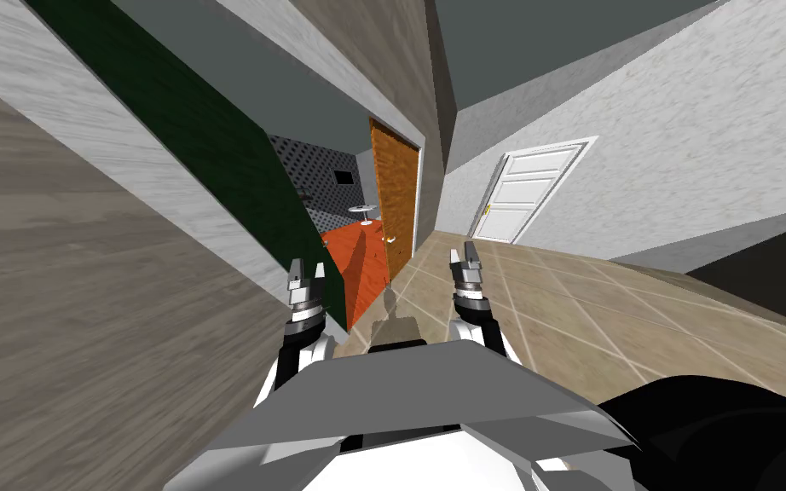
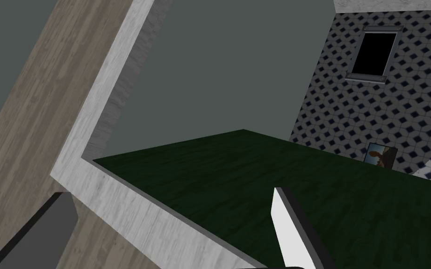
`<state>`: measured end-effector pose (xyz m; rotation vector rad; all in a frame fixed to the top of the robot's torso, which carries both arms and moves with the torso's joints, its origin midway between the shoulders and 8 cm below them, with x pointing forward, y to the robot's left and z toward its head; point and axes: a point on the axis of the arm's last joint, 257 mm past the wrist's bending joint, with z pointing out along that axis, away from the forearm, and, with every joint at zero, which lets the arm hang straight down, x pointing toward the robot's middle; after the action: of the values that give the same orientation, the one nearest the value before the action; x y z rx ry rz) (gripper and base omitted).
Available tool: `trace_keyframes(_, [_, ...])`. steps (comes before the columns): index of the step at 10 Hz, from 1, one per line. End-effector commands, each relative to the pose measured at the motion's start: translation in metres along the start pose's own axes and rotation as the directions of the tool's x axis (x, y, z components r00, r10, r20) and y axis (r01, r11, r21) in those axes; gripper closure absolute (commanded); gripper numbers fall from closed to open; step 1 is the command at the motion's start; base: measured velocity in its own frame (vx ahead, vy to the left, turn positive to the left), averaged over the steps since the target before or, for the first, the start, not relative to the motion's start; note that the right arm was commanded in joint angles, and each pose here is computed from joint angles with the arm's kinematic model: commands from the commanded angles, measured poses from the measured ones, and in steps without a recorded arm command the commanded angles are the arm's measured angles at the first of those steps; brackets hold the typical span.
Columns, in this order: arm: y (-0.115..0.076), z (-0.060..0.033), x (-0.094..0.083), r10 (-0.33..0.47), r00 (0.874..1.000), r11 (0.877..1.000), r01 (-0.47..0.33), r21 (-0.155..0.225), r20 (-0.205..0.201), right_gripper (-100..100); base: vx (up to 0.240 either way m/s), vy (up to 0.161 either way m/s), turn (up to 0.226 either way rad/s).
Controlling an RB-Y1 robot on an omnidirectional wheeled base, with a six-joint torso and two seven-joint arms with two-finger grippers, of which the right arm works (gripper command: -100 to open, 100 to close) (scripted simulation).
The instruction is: Push the door open
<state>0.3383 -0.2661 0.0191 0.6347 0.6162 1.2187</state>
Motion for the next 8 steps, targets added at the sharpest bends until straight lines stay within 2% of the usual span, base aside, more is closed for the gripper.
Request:
trace_keyframes(1, [-0.011,-0.0022,0.006,0.007,1.000,1.000,-0.007,0.015,-0.019,-100,0.147,-0.021,0.062])
trace_keyframes(8, [-0.052,-0.0126,0.030,0.036,0.996,0.997,-0.030,0.074,-0.081,-100,0.105,-0.047,0.061])
